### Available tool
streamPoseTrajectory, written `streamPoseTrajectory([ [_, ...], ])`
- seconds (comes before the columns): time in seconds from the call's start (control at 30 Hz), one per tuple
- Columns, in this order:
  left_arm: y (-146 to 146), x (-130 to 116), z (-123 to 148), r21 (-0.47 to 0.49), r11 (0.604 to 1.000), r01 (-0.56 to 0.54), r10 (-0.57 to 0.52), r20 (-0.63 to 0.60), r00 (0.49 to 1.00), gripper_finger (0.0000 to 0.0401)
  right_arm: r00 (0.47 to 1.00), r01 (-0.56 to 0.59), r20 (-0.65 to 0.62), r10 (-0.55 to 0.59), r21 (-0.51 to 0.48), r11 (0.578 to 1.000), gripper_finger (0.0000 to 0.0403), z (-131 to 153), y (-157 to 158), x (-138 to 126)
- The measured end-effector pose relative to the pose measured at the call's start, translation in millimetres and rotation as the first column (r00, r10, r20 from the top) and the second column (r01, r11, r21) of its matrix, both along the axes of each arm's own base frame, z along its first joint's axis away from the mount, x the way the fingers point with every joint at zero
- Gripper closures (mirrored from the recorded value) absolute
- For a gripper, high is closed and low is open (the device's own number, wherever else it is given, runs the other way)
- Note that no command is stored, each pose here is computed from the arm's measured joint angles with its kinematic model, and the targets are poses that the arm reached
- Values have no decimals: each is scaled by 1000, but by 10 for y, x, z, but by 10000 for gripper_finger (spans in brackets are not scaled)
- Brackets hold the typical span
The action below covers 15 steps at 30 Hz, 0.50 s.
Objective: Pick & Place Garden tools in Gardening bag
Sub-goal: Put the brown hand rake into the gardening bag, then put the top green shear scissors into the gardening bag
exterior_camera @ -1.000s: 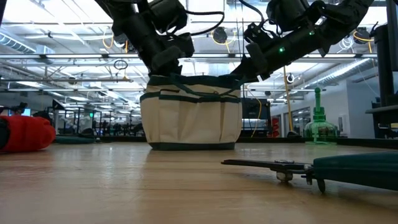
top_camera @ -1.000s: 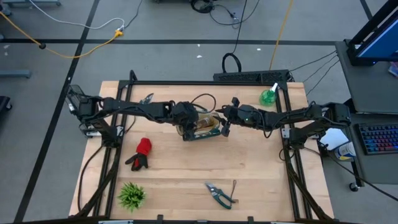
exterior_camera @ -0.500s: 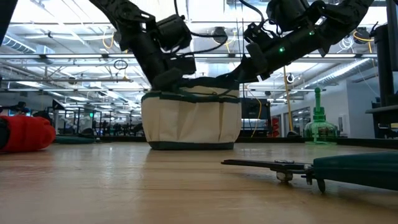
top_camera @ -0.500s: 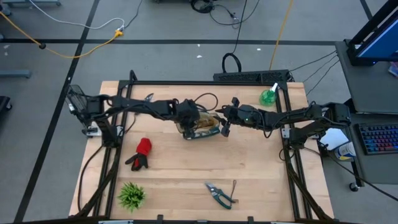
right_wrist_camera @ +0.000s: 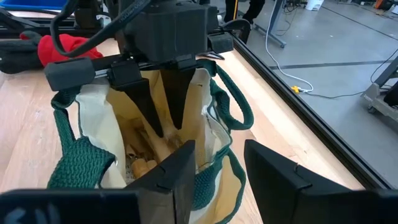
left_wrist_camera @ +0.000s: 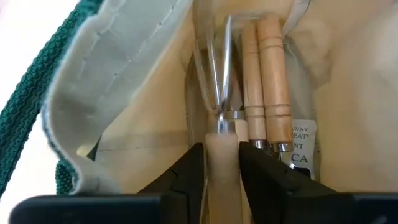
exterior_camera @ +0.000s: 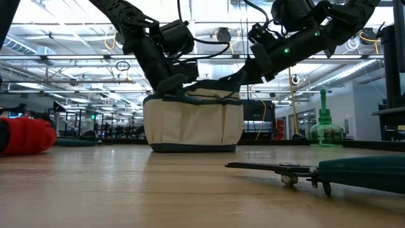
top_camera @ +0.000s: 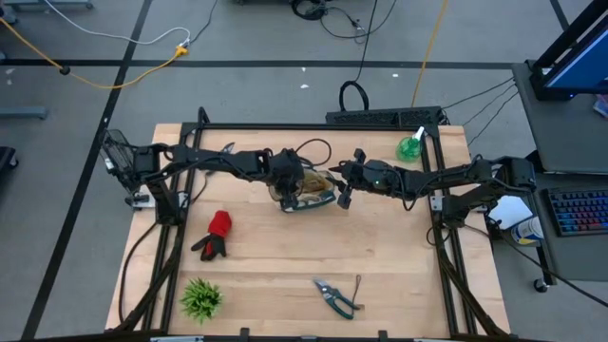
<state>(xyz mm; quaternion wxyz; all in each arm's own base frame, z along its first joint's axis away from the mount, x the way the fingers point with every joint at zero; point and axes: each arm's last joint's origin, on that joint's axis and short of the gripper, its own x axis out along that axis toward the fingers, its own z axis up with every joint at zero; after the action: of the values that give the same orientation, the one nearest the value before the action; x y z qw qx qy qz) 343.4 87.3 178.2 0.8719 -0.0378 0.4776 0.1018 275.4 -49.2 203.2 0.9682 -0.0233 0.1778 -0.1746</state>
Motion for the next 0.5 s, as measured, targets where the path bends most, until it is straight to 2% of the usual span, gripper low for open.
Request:
streamPoseTrajectory([
  [0.5, -11, 5, 1, 48, 999, -7, 8, -8, 1000, 278, 1000, 0, 0, 0, 0, 1000, 273, 0, 0, 0],
])
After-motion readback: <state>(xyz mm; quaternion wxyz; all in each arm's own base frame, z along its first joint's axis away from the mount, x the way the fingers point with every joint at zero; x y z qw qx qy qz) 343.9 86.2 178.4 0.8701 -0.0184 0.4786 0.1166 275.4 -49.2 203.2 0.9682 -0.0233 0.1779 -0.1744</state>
